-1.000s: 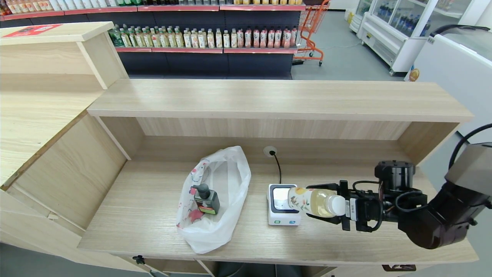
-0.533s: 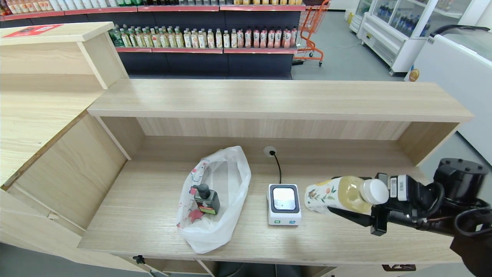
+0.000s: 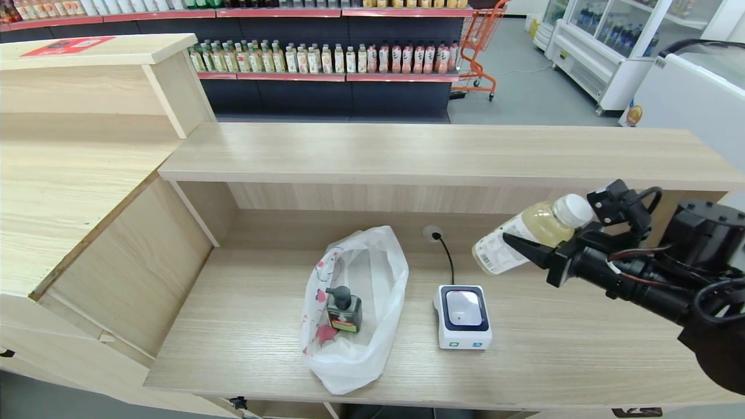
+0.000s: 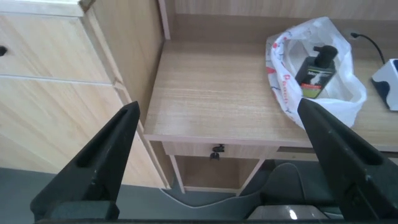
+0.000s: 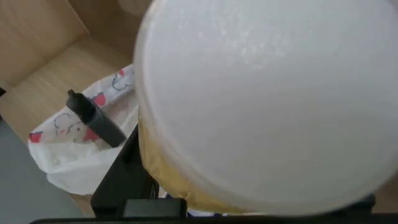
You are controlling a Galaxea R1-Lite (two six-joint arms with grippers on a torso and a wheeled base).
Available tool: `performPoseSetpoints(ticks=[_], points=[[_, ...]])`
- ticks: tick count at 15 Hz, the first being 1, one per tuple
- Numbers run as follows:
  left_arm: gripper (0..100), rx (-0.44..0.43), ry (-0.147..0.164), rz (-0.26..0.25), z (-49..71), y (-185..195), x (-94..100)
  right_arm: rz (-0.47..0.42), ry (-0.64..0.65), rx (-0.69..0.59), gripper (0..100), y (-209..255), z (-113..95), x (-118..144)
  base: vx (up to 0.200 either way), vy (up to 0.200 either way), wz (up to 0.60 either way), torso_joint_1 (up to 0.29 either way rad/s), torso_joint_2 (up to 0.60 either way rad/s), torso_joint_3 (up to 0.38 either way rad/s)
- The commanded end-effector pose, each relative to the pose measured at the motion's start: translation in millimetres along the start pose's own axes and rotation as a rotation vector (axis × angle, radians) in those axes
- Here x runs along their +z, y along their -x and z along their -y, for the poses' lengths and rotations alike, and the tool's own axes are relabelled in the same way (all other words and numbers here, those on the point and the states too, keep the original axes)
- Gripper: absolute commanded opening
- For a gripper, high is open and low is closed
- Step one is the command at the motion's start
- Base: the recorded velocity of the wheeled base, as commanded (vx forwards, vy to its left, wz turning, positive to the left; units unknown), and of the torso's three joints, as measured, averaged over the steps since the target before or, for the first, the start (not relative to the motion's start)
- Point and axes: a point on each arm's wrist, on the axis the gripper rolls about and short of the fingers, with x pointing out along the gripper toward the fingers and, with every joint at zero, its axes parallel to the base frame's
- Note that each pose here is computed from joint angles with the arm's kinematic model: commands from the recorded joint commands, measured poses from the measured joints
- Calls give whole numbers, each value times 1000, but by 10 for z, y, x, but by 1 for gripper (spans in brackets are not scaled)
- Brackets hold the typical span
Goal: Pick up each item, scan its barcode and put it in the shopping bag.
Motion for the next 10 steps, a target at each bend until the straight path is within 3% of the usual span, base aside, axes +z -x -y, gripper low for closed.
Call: performPoseSetpoints(ticks=[1,6,10], points=[[100,0,-1,-1,0,-1,1,-17,-54,43,0,-219,-78,-32,0,0,0,0,0,0],[100,0,-1,1,0,0,0,-83,-126,143,0,-593,-329,-282,0,0,0,0,0,0],[100,0,-1,1,0,0,0,-22,-113,273,0,-768,-425,-504,0,0,0,0,0,0]])
